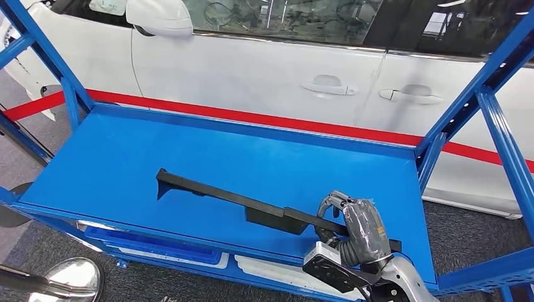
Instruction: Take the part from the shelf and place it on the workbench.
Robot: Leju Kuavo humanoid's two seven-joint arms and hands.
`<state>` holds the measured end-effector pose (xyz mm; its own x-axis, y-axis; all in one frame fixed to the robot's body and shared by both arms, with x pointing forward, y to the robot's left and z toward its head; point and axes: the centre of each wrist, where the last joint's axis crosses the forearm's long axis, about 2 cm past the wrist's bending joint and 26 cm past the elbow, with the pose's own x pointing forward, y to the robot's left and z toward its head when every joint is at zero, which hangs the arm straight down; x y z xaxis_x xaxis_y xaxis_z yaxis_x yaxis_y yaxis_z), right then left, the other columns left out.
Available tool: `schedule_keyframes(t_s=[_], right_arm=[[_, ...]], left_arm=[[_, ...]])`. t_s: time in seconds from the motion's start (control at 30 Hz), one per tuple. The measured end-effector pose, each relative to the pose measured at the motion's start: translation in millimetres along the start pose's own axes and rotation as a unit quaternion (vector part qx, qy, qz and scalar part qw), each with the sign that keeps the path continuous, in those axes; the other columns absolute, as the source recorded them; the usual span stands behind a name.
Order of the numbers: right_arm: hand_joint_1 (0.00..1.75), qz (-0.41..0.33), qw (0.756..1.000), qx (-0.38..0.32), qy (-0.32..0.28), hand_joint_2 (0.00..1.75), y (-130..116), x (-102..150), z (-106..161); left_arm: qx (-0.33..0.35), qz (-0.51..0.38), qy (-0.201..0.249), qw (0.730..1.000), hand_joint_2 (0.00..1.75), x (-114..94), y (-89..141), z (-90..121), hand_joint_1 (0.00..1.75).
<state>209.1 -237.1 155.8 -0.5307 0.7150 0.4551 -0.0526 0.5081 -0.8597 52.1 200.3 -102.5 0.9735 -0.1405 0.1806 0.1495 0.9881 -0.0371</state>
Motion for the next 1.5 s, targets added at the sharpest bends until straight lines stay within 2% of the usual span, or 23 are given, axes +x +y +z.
schedule_keyframes(t_s=[0.4, 1.17, 1.33, 1.5], right_arm=[[1.75, 0.000, 0.999, -0.034, -0.029, 1.75, -13, 19, 1], [1.75, -0.006, 0.998, -0.044, -0.045, 1.75, -19, 30, 2], [1.75, -0.059, 0.997, -0.014, -0.053, 1.75, -19, 31, 2], [1.75, -0.115, 0.989, 0.020, -0.088, 1.75, -20, 37, 2]], left_arm=[[0.002, 0.002, -0.002, 1.000, 1.75, 2, 1, 0, 0.00], [0.000, 0.001, -0.005, 1.000, 1.75, 6, 1, 0, 0.00], [-0.001, 0.001, -0.003, 1.000, 1.75, 4, 1, 0, 0.00], [-0.004, 0.003, -0.005, 1.000, 1.75, 5, 1, 0, 0.00]])
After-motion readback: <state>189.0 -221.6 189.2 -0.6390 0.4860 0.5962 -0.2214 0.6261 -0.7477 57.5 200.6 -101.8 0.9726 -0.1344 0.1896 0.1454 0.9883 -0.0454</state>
